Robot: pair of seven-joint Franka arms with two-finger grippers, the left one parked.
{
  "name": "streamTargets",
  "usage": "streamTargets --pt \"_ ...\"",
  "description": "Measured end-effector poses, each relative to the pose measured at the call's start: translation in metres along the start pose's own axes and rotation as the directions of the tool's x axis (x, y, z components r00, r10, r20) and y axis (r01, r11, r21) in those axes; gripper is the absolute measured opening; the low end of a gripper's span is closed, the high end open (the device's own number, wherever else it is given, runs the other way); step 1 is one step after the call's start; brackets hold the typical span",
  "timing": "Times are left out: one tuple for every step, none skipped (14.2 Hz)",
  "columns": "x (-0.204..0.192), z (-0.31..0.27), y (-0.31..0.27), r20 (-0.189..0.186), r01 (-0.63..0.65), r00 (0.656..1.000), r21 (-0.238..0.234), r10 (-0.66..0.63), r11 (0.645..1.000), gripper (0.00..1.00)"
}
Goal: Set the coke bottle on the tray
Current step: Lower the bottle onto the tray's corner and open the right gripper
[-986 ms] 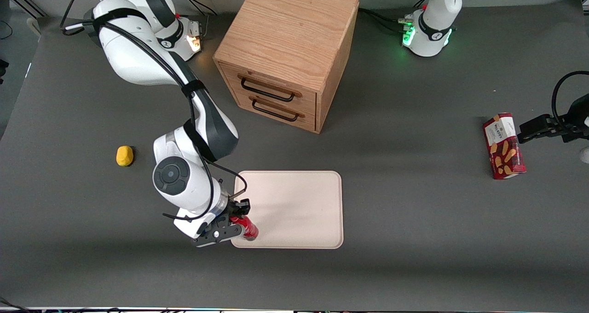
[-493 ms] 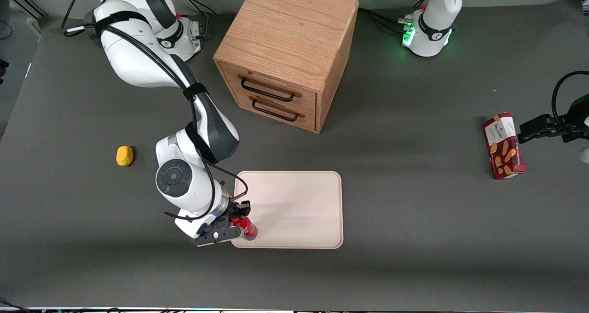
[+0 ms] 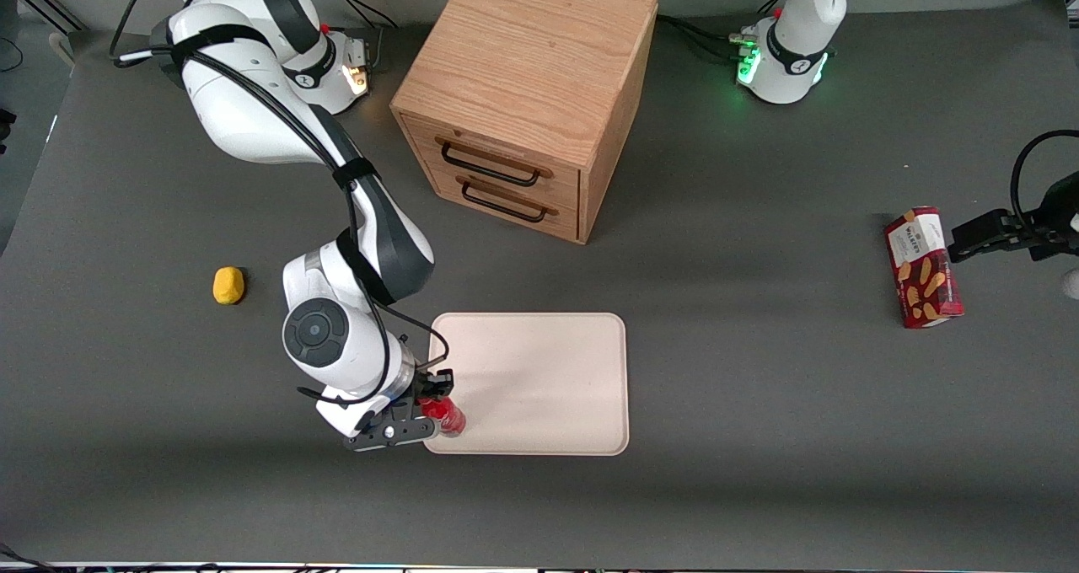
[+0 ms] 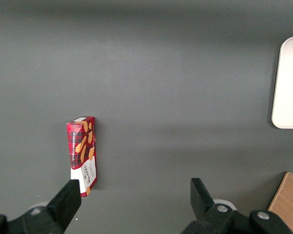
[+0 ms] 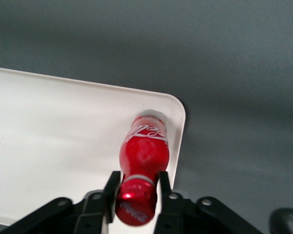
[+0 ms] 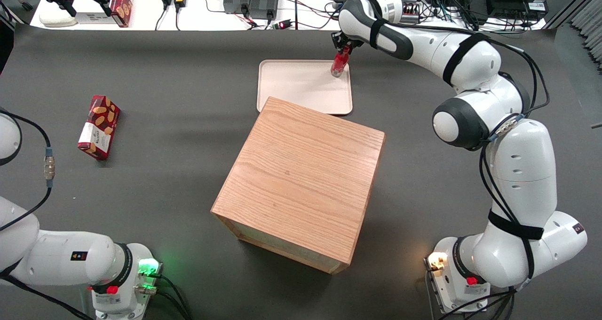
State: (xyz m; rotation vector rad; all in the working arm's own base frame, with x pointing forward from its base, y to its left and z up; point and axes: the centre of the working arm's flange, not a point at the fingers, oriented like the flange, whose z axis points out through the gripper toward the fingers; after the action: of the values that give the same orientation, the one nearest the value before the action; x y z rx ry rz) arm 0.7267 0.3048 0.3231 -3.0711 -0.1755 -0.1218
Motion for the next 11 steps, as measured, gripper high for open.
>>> streamTargets --pt "0.000 -0.001 0.000 -0.004 -0.016 1.000 -0.001 0.016 1.000 0.56" --pt "0.001 -0.002 -0.001 -0.014 -0.027 1.000 -0.004 0.027 1.000 0.64" --pt "0.002 -0.003 -0.002 -0.024 -0.035 0.999 -0.005 0.034 0.999 0.76" --pt "0.002 -0.002 -0.002 -0.027 -0.038 0.999 -0.007 0.037 0.999 0.85" --pt "0.002 -0.001 -0.003 -0.034 -0.038 0.999 -0.006 0.038 0.999 0.97" --pt "0.002 0.001 -0.003 -0.042 -0.038 0.998 -0.004 0.037 0.999 1.00" --pt "0.002 0.003 -0.003 -0.045 -0.038 0.998 -0.003 0.038 0.999 1.00" --pt "0.002 0.004 -0.003 -0.045 -0.039 0.998 -0.003 0.039 0.999 1.00" --pt "0.002 0.004 -0.002 -0.045 -0.041 0.998 -0.004 0.041 0.999 1.00" --pt "0.002 0.000 -0.001 -0.049 -0.045 0.998 -0.003 0.045 0.999 1.00" --pt "0.003 -0.007 0.001 -0.057 -0.051 0.997 -0.002 0.050 0.999 1.00"
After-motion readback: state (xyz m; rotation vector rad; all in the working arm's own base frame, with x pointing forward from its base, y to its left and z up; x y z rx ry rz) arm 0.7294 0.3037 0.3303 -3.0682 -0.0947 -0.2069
